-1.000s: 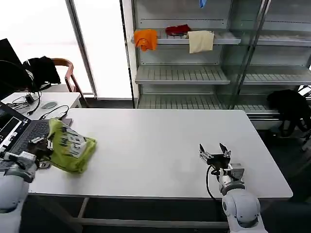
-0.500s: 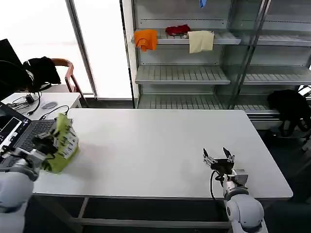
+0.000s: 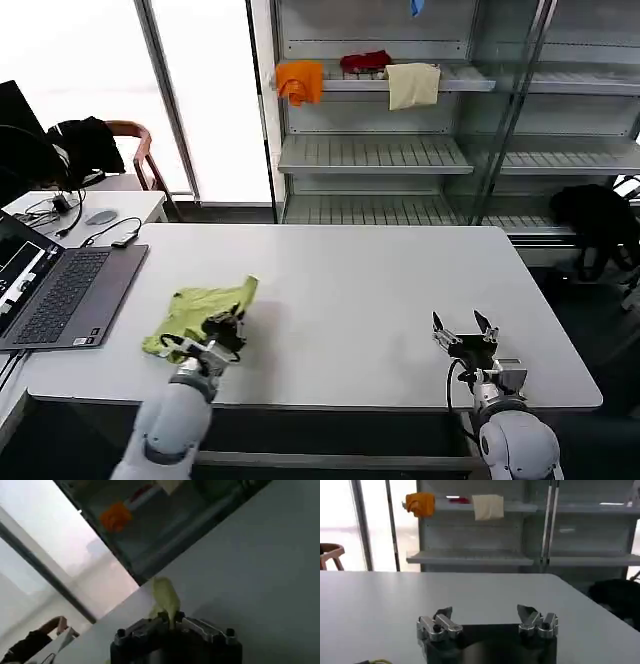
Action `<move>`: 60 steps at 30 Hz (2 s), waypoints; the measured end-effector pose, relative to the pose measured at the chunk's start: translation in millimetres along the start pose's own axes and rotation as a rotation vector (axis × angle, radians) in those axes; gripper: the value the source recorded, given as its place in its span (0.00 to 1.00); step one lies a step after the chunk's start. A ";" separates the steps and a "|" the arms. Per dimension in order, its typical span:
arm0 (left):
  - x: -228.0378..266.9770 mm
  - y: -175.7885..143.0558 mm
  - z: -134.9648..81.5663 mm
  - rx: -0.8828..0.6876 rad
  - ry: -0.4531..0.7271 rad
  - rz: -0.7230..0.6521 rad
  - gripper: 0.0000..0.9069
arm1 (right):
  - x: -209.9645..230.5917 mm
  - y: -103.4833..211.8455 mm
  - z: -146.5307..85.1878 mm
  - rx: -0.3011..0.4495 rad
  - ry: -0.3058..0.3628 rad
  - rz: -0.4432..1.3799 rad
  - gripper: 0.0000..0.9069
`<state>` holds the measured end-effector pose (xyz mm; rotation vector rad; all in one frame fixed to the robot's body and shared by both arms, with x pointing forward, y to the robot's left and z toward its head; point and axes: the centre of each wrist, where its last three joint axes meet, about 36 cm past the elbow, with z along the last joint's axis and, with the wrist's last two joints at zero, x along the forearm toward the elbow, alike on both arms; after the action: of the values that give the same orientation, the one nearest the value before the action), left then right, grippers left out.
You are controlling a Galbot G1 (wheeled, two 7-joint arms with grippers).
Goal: Fold and organize the clothes.
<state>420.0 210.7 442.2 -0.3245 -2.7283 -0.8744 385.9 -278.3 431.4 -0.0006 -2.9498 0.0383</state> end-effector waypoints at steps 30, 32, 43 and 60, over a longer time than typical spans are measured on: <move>-83.7 -105.7 -130.7 0.422 -0.209 0.196 1.00 | -18.8 29.0 -17.0 -0.039 0.031 -0.065 1.00; -83.1 -97.4 -135.7 0.450 -0.223 0.185 1.00 | -21.9 34.4 -16.8 -0.052 0.040 -0.079 1.00; -82.9 -36.5 -97.2 0.519 -0.222 0.083 1.00 | -41.9 73.0 -16.1 -0.169 0.113 -0.181 1.00; -63.9 78.5 25.3 0.527 -0.109 -0.118 1.00 | -53.5 88.8 0.4 -0.239 0.208 -0.203 0.00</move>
<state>498.3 279.6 444.6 -0.1059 -2.9661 -0.1390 438.1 -189.6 418.5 0.2446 -2.7128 -0.3223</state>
